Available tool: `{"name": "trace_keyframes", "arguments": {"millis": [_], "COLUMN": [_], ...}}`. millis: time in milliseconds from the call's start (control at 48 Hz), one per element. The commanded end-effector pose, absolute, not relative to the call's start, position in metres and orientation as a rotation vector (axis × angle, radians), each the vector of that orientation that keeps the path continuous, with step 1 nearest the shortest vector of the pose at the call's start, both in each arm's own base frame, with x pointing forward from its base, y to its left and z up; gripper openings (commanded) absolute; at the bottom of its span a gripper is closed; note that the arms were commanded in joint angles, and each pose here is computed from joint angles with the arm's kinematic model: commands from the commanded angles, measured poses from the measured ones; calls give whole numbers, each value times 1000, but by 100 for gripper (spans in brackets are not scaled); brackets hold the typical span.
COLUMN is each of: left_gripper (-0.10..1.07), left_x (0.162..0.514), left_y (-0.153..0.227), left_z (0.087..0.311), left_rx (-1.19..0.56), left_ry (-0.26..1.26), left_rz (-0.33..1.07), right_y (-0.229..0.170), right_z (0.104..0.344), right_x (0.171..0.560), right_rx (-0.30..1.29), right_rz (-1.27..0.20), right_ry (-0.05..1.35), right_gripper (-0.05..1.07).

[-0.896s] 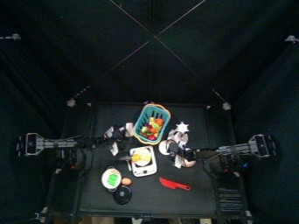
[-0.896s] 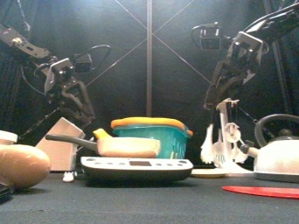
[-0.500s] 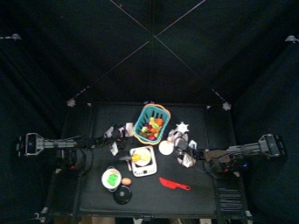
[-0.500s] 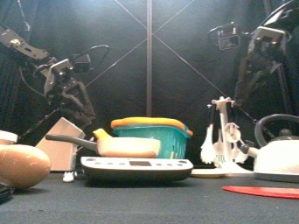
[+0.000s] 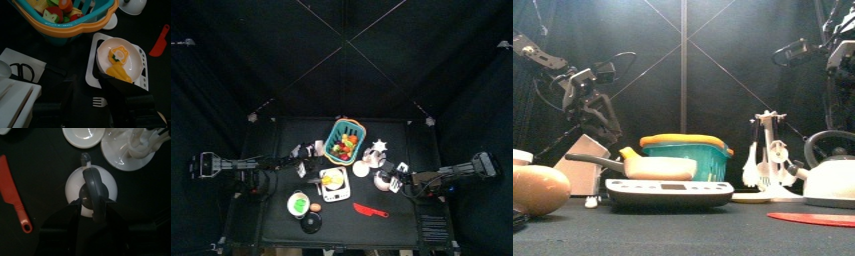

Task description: Grab kettle

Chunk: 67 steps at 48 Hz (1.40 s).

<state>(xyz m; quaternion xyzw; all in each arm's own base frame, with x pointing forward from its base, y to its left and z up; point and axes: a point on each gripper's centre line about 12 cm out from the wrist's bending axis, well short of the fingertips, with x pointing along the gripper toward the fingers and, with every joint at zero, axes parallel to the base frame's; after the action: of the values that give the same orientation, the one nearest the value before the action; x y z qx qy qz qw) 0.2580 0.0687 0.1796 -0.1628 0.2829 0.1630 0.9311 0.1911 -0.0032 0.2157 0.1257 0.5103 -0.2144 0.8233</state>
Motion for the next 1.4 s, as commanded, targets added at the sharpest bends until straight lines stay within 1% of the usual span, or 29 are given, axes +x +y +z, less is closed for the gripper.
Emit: {"name": "trace_keyframes", "arguments": {"millis": [0, 250, 417, 521, 750, 854, 1000, 1125, 1375], "left_gripper": [79, 79, 79, 79, 79, 79, 79, 79, 79], "left_x": [261, 260, 260, 260, 259, 258, 258, 258, 258], "left_y": [69, 69, 70, 70, 69, 69, 69, 69, 69], "left_z": [184, 184, 183, 183, 182, 181, 181, 181, 181], "left_rx": [-334, -334, -335, -336, -337, -337, -337, -337, -336], "left_ry": [557, 557, 560, 560, 565, 568, 568, 568, 568], "left_rz": [334, 334, 336, 337, 337, 337, 337, 337, 336], "right_y": [-2, -5, -5, -4, -4, -4, -4, -5, -4], "right_z": [212, 197, 194, 195, 199, 205, 217, 222, 223], "right_x": [191, 190, 193, 195, 198, 201, 206, 209, 212], "right_rx": [272, 243, 243, 242, 247, 250, 245, 235, 238], "right_rz": [-457, -476, -457, -445, -440, -435, -426, -424, -410], "right_ry": [1096, 1137, 1111, 1091, 1074, 1056, 1018, 998, 975], "right_gripper": [75, 75, 74, 72, 56, 53, 52, 52, 52]}}
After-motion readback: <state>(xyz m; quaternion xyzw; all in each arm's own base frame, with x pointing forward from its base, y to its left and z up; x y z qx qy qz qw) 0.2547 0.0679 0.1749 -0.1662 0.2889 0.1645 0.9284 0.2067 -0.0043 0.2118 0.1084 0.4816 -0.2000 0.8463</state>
